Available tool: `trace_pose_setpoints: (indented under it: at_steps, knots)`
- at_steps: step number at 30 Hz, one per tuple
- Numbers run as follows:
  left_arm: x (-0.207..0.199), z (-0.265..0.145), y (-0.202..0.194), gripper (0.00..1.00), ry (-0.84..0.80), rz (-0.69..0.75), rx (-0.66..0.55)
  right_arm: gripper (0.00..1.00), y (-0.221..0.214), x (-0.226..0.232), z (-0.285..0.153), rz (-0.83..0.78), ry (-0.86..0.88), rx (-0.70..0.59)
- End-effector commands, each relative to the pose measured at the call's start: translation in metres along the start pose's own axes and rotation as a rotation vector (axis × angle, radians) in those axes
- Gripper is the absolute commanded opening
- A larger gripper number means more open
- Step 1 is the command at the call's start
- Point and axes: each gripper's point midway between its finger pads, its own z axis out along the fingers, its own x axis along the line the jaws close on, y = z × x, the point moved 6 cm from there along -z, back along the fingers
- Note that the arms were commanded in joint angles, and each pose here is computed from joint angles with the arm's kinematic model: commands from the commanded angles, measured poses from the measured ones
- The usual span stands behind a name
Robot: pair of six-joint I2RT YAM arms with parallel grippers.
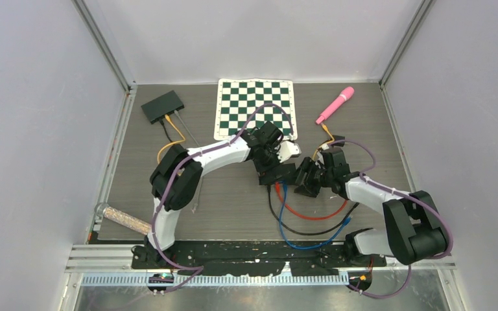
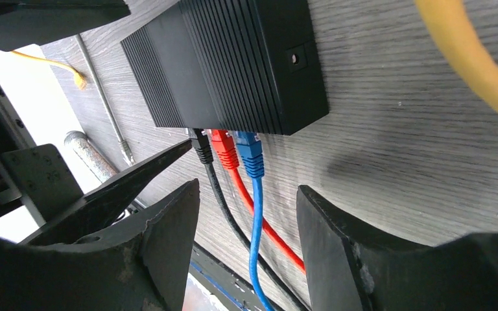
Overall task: Pull the plug from the switch port
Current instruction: Pull the connector from the switch port.
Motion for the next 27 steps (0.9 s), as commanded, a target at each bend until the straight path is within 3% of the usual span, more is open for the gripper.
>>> trace_pose_setpoints:
  at_steps: [1,15,24,27]
  knots:
    - [0.002,0.009,0.008,0.96,-0.006,0.01,-0.001,0.63,0.004,0.004,0.005,0.016,0.05,-0.009]
    - [0.001,0.012,0.011,0.93,-0.015,-0.005,-0.018,0.63,0.002,-0.003,0.016,0.049,0.047,0.025]
    - [-0.003,0.019,0.007,0.8,-0.052,-0.02,-0.009,0.62,0.002,-0.007,0.021,0.056,0.034,0.032]
    - [-0.005,0.019,0.006,0.71,-0.058,-0.023,-0.014,0.61,0.002,-0.008,0.021,0.056,0.029,0.025]
